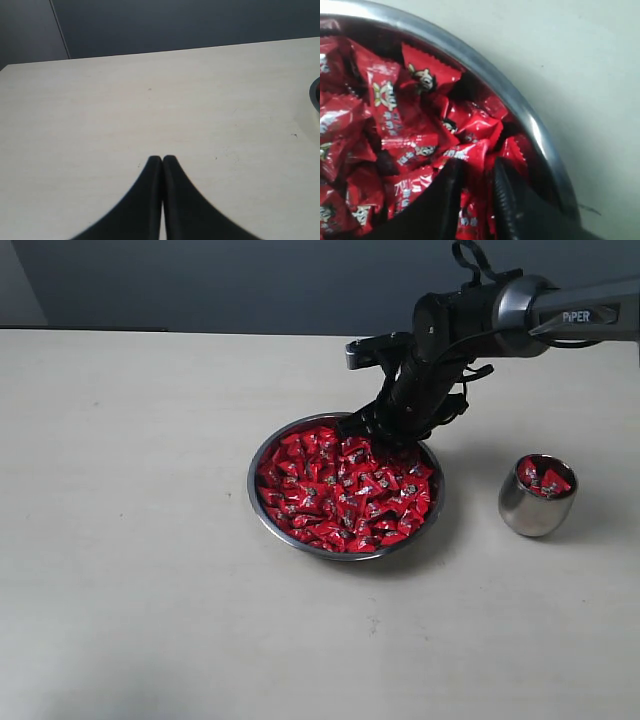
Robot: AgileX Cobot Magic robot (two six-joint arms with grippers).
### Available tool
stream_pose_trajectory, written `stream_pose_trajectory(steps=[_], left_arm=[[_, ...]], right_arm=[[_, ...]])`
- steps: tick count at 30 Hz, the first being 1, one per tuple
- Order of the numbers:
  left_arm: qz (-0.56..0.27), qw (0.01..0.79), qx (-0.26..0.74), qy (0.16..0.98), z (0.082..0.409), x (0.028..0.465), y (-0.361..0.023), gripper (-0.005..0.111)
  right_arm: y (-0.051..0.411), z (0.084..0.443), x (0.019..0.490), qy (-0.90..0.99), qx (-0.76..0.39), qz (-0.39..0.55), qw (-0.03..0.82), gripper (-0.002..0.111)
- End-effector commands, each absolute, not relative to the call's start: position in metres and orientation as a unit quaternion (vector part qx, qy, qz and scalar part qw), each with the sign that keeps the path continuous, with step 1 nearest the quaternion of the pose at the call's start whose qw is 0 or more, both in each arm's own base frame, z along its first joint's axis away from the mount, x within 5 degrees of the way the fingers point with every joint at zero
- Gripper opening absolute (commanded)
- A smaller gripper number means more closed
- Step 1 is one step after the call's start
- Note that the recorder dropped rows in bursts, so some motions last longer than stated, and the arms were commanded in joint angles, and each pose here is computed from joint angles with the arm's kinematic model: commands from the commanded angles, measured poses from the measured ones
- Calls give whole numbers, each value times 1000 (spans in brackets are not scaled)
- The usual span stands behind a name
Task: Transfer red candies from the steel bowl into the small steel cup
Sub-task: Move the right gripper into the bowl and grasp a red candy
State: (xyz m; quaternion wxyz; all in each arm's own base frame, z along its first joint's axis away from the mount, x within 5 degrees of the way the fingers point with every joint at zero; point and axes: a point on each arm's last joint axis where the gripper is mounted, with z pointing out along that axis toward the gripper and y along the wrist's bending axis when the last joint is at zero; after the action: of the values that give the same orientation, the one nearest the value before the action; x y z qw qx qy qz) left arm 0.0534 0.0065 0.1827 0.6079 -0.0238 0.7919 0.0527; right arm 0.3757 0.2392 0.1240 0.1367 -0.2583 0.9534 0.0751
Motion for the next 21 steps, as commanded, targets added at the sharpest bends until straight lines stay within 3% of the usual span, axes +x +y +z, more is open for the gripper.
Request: stream_pose_trajectory(steps=[1,21], left_arm=[[53,612,-24,788,183,53,7,0],[53,612,-24,788,183,53,7,0]], right_arm=[[238,125,380,951,-261,73,147,-1],[234,166,375,949,-273,65,144,-1]])
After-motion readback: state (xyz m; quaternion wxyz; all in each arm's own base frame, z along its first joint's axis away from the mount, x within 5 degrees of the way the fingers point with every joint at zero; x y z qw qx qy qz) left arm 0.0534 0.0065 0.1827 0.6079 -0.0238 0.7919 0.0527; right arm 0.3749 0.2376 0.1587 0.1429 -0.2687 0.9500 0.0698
